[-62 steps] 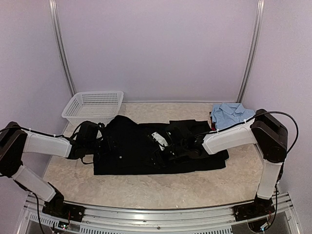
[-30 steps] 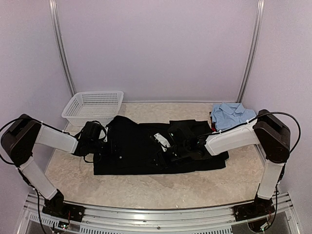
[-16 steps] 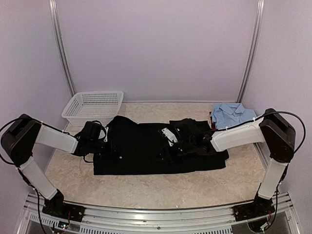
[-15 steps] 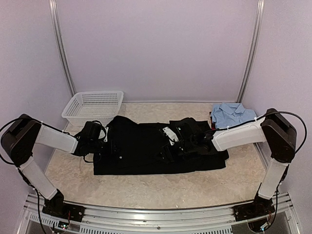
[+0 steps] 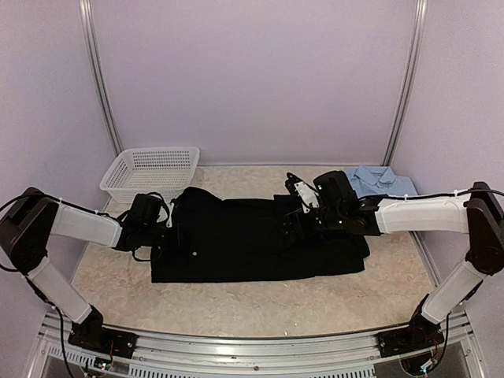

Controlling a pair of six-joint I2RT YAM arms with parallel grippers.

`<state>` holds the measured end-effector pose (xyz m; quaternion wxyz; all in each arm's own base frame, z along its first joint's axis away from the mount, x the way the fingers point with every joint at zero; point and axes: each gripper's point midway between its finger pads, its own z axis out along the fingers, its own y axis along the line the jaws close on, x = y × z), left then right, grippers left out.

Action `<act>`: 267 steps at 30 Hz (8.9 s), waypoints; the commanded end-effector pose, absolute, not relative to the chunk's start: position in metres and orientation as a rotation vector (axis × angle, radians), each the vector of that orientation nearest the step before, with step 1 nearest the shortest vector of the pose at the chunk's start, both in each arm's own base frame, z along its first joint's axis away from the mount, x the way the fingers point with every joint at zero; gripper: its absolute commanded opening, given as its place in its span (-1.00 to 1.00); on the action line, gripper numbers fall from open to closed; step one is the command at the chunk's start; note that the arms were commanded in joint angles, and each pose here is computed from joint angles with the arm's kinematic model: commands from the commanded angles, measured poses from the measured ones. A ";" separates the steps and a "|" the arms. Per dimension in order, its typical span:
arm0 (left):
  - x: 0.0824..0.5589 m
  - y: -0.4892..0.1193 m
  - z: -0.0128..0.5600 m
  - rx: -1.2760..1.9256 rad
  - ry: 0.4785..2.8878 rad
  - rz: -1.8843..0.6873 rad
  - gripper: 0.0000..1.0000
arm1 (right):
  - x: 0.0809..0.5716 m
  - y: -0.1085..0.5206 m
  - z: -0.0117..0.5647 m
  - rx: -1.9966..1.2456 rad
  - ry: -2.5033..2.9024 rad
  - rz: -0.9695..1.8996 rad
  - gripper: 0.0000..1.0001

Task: Fold and stack the long sleeve shirts
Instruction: Pick up the sleeve from the 1/3-folded shirt, then place the sleeve of the 1/3-folded shirt, then move the 1/3-folded shirt to the center of the board, then pick up the sleeve from the 1/3-folded shirt, then pass from the left arm to the right

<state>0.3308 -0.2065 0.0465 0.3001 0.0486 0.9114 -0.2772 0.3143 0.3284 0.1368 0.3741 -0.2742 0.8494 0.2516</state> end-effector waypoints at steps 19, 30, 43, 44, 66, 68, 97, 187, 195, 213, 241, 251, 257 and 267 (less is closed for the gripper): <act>0.313 -0.178 0.100 0.008 2.623 -0.640 -1.00 | 0.326 0.212 0.142 -0.555 2.140 0.120 0.99; 0.312 -0.191 0.114 0.014 2.612 -0.846 -1.00 | 0.346 0.215 0.075 -0.637 2.259 -0.046 0.97; 0.312 -0.166 0.100 -0.039 2.660 -0.777 -1.00 | 0.345 0.208 0.039 -0.682 2.335 -0.140 0.93; 0.311 -0.164 0.097 -0.039 2.668 -0.762 -1.00 | 0.344 0.208 0.039 -0.688 2.335 -0.130 0.94; 0.345 -0.122 0.112 -0.182 2.497 -0.226 0.20 | 0.322 0.205 0.097 -0.606 2.287 0.035 0.99; 0.342 -0.155 0.126 -0.113 2.431 -0.360 0.25 | 0.320 0.197 0.087 -0.575 2.336 -0.004 0.98; 0.228 -0.190 -0.003 0.008 2.775 -0.367 0.28 | 0.181 0.157 -0.014 -0.229 2.995 0.088 0.73; 0.293 -0.501 0.263 0.760 1.884 -1.649 -1.00 | 0.287 0.215 0.219 -0.415 2.056 0.520 0.98; 0.281 -0.506 0.272 0.762 1.874 -1.685 -1.00 | 0.277 0.226 0.245 -0.429 1.959 0.663 0.90; 0.253 -0.511 0.272 0.843 1.788 -1.708 -1.00 | 0.283 0.239 0.258 -0.190 1.961 1.020 0.57; 0.286 -0.499 0.256 0.571 1.997 -1.743 -1.00 | 0.258 0.212 0.245 -0.360 1.942 0.855 0.48; 0.298 -0.499 0.243 0.385 2.199 -1.946 -1.00 | 0.258 0.202 0.266 -0.607 1.853 0.535 0.44; 0.305 -0.505 0.245 0.359 2.234 -1.979 -1.00 | 0.266 0.209 0.264 -0.661 1.881 0.347 0.46; 0.304 -0.512 0.236 0.355 2.308 -2.009 -1.00 | 0.274 0.235 0.255 -0.797 1.886 0.053 0.45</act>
